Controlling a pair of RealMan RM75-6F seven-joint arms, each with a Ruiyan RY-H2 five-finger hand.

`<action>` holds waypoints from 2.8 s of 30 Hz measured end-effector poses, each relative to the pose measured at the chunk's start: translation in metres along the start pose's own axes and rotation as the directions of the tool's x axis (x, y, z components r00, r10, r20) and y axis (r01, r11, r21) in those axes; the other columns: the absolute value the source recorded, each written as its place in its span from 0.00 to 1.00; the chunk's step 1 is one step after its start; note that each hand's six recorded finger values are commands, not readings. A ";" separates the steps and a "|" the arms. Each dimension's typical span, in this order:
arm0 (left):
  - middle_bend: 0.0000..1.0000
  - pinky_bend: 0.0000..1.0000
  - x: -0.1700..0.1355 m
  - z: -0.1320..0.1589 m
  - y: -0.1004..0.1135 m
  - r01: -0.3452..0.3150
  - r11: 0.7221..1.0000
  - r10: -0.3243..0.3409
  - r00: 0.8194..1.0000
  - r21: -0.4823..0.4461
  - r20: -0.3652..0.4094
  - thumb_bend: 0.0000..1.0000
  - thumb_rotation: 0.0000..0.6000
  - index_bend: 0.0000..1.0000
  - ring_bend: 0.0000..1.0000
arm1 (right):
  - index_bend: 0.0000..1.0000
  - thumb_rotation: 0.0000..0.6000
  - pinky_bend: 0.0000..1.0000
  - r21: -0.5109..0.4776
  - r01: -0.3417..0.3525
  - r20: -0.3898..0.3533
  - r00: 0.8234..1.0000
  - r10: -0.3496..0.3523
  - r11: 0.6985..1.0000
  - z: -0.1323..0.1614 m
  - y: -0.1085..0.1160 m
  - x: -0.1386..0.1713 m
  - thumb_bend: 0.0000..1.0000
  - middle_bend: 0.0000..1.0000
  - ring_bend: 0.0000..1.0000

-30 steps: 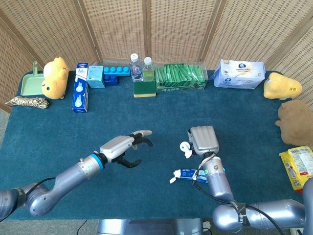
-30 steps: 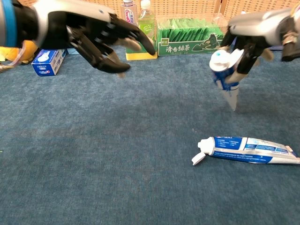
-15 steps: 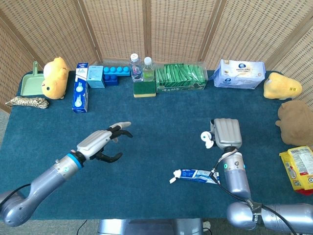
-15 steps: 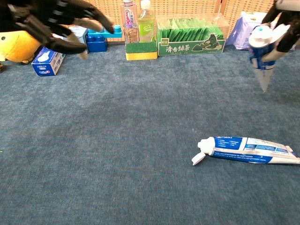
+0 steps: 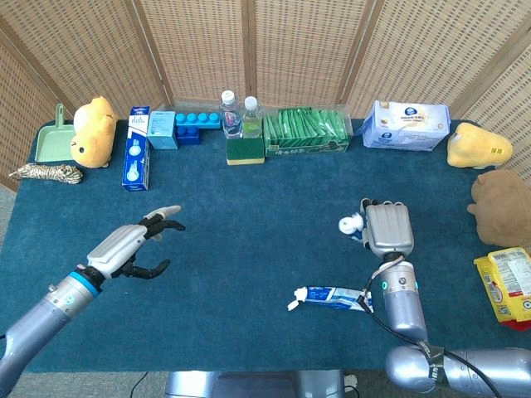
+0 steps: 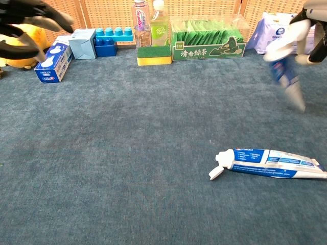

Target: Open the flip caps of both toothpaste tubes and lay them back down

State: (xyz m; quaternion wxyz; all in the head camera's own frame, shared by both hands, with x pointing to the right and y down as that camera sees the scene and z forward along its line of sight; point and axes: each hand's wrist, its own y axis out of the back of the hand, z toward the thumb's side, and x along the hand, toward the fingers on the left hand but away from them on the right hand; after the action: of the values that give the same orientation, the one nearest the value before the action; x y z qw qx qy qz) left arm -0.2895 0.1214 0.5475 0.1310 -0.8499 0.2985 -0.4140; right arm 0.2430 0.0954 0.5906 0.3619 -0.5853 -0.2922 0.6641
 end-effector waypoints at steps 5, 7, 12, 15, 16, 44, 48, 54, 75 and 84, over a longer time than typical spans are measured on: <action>0.00 0.27 -0.008 -0.010 0.005 -0.020 1.000 0.020 1.000 -0.021 -0.017 0.40 1.00 0.19 0.00 | 0.05 0.92 0.25 -0.006 0.006 -0.006 1.000 -0.006 1.000 0.001 0.002 0.002 0.34 0.23 0.25; 0.00 0.27 -0.011 -0.013 0.006 -0.027 0.999 0.026 0.999 -0.027 -0.021 0.40 1.00 0.19 0.00 | 0.05 0.92 0.25 -0.016 0.015 -0.006 1.000 -0.016 1.000 0.001 0.004 0.002 0.34 0.23 0.24; 0.00 0.27 -0.017 -0.019 0.009 -0.040 0.999 0.039 0.999 -0.033 -0.029 0.40 1.00 0.18 0.00 | 0.07 0.92 0.25 -0.041 0.020 -0.004 1.000 -0.020 0.999 -0.001 0.005 0.003 0.34 0.23 0.23; 0.00 0.27 -0.021 -0.024 0.011 -0.045 0.999 0.043 0.998 -0.028 -0.041 0.40 1.00 0.18 0.00 | 0.08 0.92 0.25 -0.068 0.023 -0.008 1.000 -0.023 0.997 -0.003 0.006 0.004 0.33 0.23 0.23; 0.00 0.27 -0.023 -0.025 0.012 -0.047 0.999 0.046 0.998 -0.027 -0.046 0.40 1.00 0.18 0.00 | 0.09 0.93 0.25 -0.083 0.024 -0.012 1.000 -0.026 0.996 -0.004 0.007 0.004 0.32 0.23 0.23; 0.03 0.15 -0.124 -0.089 0.003 -0.255 0.956 0.287 0.915 0.145 -0.285 0.40 1.00 0.18 0.00 | 0.34 1.00 0.23 -0.323 0.231 -0.167 0.941 -0.296 0.918 -0.069 0.000 0.041 0.31 0.30 0.20; 0.03 0.14 -0.138 -0.099 -0.008 -0.269 0.948 0.311 0.896 0.171 -0.315 0.40 1.00 0.18 0.00 | 0.33 1.00 0.22 -0.285 0.244 -0.149 0.944 -0.295 0.927 -0.088 -0.019 0.047 0.31 0.29 0.19; 0.03 0.13 -0.152 -0.116 -0.019 -0.282 0.934 0.346 0.868 0.221 -0.355 0.40 1.00 0.20 0.00 | 0.33 1.00 0.22 -0.226 0.249 -0.092 0.957 -0.275 0.942 -0.118 -0.048 0.063 0.31 0.29 0.18; 0.07 0.09 -0.185 -0.116 -0.039 -0.430 0.815 0.551 0.783 0.388 -0.290 0.40 1.00 0.23 0.00 | 0.36 1.00 0.22 -0.254 0.219 0.035 0.975 -0.218 0.942 -0.161 -0.087 0.116 0.32 0.30 0.18; 0.07 0.08 -0.182 -0.110 -0.036 -0.440 0.808 0.560 0.781 0.393 -0.277 0.40 1.00 0.23 0.00 | 0.36 1.00 0.22 -0.262 0.225 0.016 0.973 -0.229 0.938 -0.159 -0.084 0.118 0.32 0.30 0.18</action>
State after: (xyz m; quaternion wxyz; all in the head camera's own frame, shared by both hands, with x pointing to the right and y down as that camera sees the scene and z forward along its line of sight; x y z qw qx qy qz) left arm -0.4482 0.2640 0.5190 0.3072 -0.6106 0.4672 -0.5608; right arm 0.4054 0.2343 0.5689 0.3574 -0.5952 -0.4404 0.5693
